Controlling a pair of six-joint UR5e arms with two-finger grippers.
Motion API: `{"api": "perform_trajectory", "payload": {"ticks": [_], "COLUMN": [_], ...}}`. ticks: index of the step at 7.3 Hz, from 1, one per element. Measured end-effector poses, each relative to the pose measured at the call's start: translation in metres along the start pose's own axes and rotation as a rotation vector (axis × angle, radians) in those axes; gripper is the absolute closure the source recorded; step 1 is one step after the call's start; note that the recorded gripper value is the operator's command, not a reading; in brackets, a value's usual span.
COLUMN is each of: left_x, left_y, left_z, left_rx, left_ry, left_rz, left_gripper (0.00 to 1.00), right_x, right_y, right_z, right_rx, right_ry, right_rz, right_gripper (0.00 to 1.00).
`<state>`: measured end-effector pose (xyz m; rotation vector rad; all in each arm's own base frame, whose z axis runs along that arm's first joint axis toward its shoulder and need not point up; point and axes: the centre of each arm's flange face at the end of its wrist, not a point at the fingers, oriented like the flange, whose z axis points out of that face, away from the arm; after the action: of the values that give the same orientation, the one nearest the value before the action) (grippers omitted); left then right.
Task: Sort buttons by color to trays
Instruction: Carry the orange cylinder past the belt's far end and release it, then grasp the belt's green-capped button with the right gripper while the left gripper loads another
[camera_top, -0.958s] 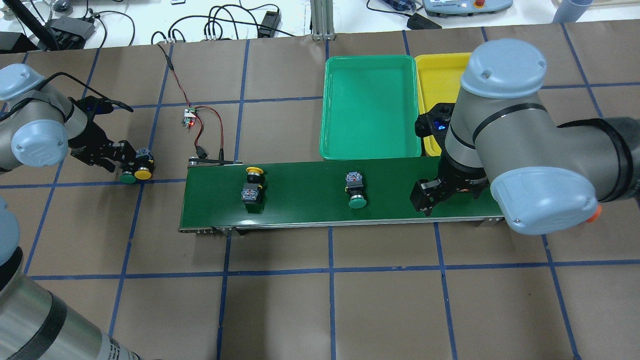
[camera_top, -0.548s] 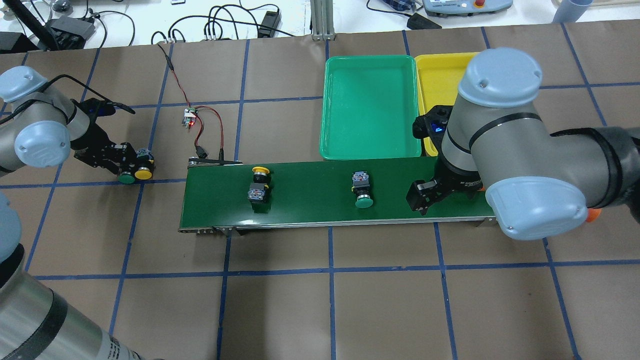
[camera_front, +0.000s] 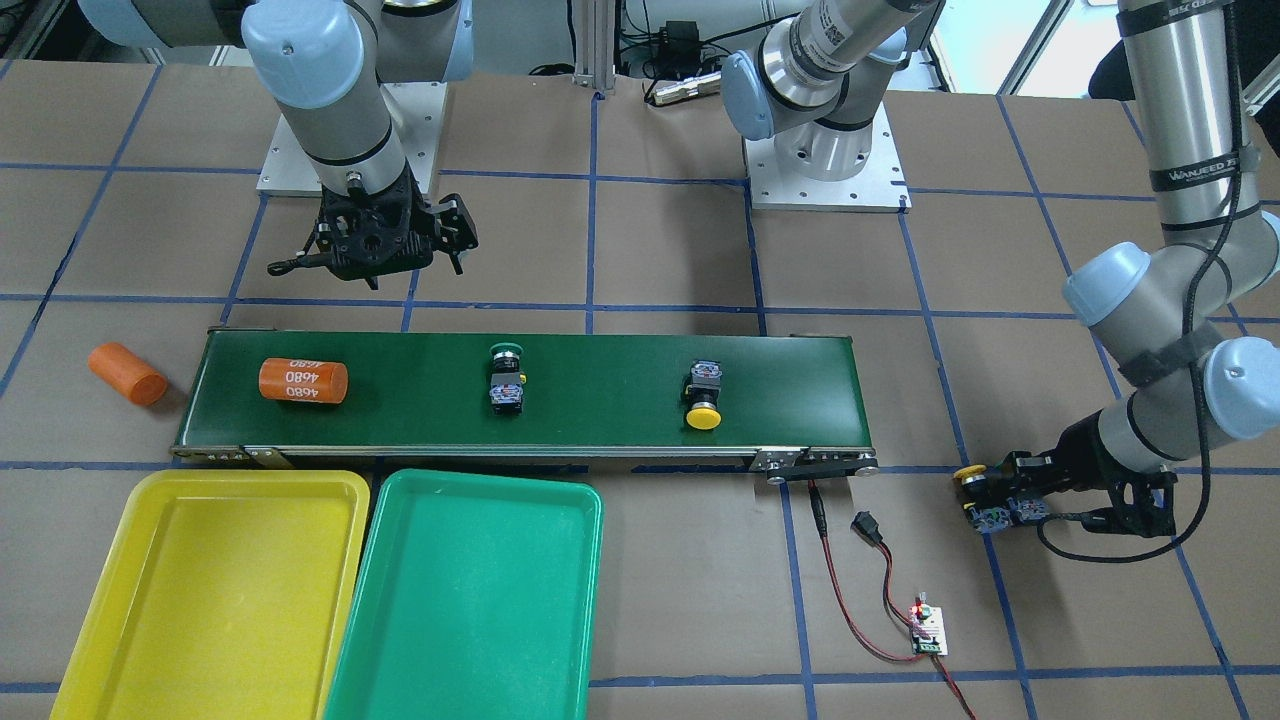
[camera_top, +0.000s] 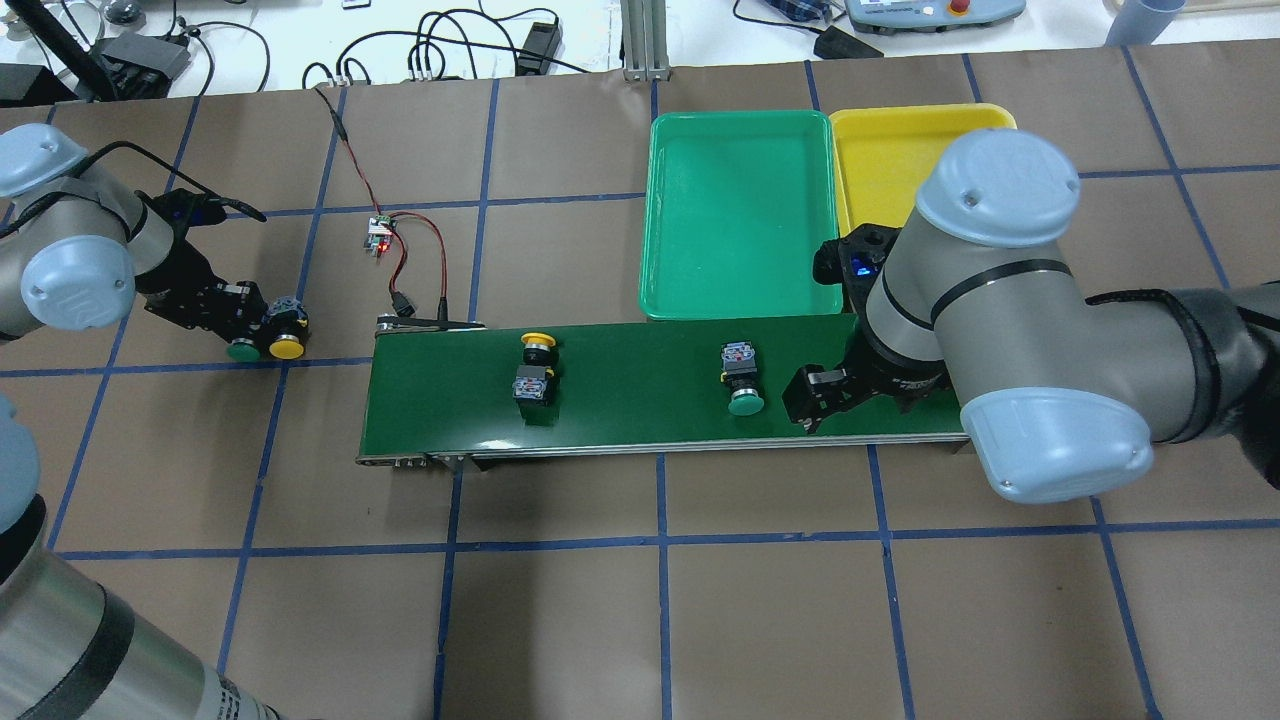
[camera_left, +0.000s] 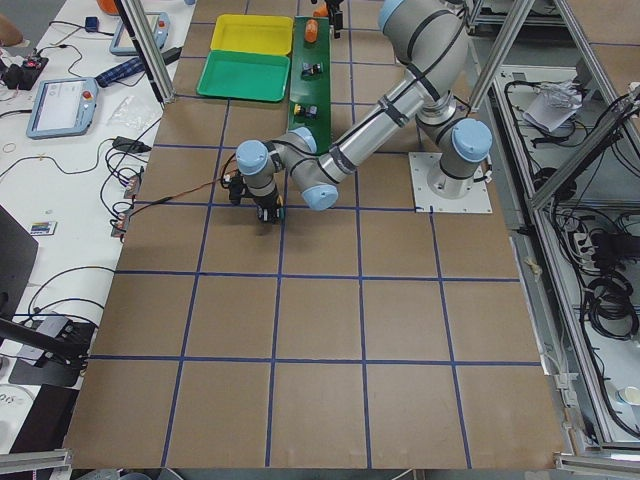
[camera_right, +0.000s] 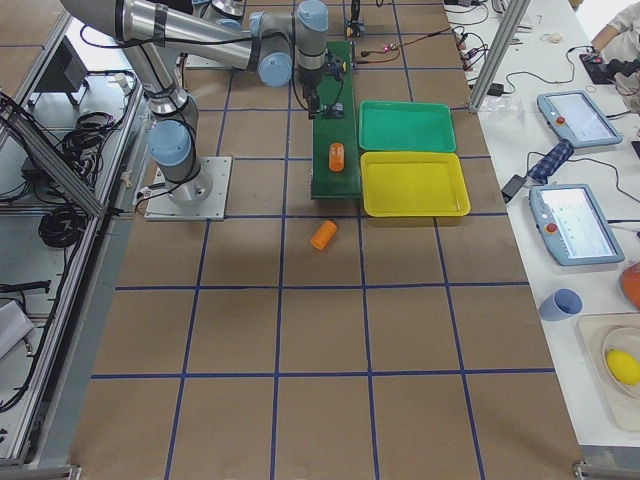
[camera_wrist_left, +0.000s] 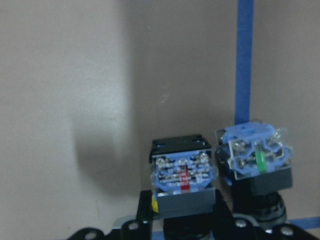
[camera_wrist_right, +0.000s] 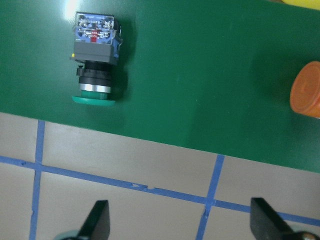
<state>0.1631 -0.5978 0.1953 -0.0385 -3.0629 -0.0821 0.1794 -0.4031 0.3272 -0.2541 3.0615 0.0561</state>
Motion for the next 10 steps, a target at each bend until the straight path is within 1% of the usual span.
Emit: {"api": "perform_trajectory", "payload": {"ticks": [1, 2, 4, 5, 6, 7, 8, 9, 10], "left_x": [0.007, 0.021, 0.084, 0.128, 0.173, 0.209, 0.231, 0.241, 0.244], "left_y": [0.004, 0.009, 0.017, 0.024, 0.037, 0.055, 0.074, 0.088, 0.097], "left_z": [-0.017, -0.039, -0.085, -0.099, -0.100, -0.088, -0.077, -0.070, -0.064], "left_rx": [0.011, 0.024, 0.054, 0.061, 0.051, 0.029, 0.013, 0.004, -0.005], "left_ry": [-0.009, -0.020, -0.037, -0.034, -0.028, -0.022, -0.020, -0.019, -0.018], "left_rz": [0.005, 0.009, 0.037, 0.039, 0.034, 0.038, 0.046, 0.053, 0.058], "left_gripper": [1.00, 1.00, 1.00, 1.00, 1.00, 1.00, 1.00, 1.00, 1.00], "right_x": [-0.002, -0.003, -0.004, -0.003, -0.003, -0.002, -0.002, 0.000, 0.000], "right_y": [0.002, 0.006, 0.010, 0.010, 0.010, 0.009, 0.005, -0.002, -0.009], "right_z": [0.007, 0.017, 0.029, 0.029, 0.027, 0.027, 0.033, 0.046, 0.057], "right_rx": [0.008, 0.014, 0.043, 0.052, 0.062, 0.067, 0.060, 0.046, 0.042], "right_ry": [-0.021, -0.038, -0.047, -0.044, -0.035, -0.032, -0.033, -0.033, -0.032], "right_rz": [0.041, 0.063, 0.074, 0.073, 0.069, 0.068, 0.070, 0.071, 0.067], "right_gripper": [0.04, 0.04, 0.03, 0.02, 0.02, 0.02, 0.01, 0.01, 0.07]}}
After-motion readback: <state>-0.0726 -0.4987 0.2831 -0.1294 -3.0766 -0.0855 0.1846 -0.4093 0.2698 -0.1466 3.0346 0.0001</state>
